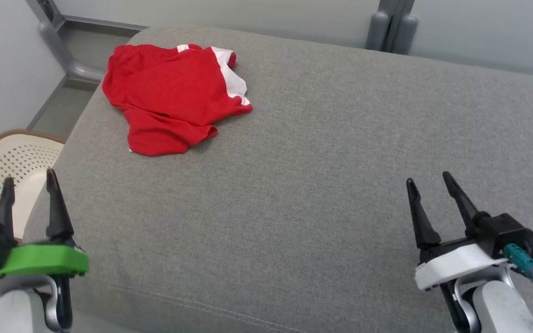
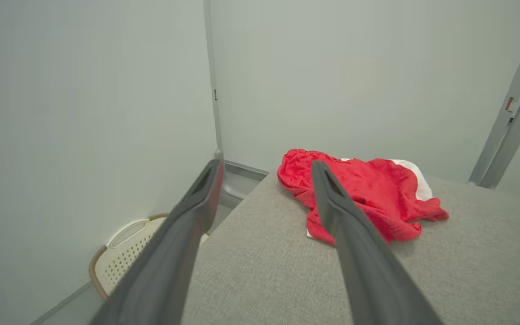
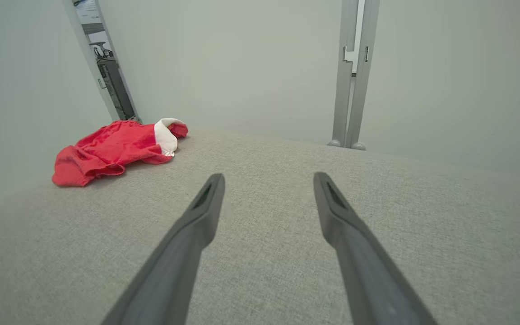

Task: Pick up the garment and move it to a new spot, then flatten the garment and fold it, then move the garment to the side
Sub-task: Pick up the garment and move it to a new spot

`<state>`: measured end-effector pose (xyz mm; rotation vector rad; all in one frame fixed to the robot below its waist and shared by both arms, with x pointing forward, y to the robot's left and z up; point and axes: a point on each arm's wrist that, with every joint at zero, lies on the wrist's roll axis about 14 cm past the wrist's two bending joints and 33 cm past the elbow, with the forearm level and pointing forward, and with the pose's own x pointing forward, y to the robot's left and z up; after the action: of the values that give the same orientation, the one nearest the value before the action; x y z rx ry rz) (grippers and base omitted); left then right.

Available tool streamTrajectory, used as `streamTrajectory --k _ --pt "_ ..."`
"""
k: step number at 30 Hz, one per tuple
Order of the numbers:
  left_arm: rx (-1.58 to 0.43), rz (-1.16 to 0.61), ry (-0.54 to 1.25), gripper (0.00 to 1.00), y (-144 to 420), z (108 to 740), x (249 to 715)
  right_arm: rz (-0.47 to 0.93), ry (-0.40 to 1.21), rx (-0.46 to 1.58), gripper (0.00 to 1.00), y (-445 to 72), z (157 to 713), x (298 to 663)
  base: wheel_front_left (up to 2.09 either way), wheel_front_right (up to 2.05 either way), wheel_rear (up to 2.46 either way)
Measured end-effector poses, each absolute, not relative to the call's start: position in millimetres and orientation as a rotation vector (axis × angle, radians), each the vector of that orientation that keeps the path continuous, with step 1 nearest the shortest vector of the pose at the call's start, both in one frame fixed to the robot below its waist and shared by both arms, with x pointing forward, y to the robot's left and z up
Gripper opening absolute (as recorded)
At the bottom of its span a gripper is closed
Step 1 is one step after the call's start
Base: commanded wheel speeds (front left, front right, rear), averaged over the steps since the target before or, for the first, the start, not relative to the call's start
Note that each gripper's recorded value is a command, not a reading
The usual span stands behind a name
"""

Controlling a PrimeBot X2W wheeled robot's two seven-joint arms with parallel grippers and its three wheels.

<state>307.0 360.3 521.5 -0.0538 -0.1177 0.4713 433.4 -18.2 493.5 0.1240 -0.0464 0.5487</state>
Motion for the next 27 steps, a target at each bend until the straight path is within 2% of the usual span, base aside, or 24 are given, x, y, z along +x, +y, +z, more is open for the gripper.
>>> streamTrajectory --k 9,16,21,27 --pt "0.001 0.355 -0.258 1.0 364.3 582.7 417.6 0.436 -0.07 0.047 1.0 -67.2 489.3 473.2 0.0 0.0 0.0" --pt "0.088 0.243 -0.274 1.0 357.4 597.4 505.9 0.322 -0.071 0.006 1.0 -112.7 476.8 494.0 0.0 0.0 0.0" --pt "0.078 0.188 -0.209 1.0 349.5 572.2 563.9 0.229 -0.035 -0.03 1.0 -148.2 459.3 493.1 0.0 0.0 0.0" --pt "0.025 0.145 -0.019 1.0 333.1 498.6 611.3 0.159 0.019 -0.062 1.0 -175.0 437.5 487.7 0.0 0.0 0.0"
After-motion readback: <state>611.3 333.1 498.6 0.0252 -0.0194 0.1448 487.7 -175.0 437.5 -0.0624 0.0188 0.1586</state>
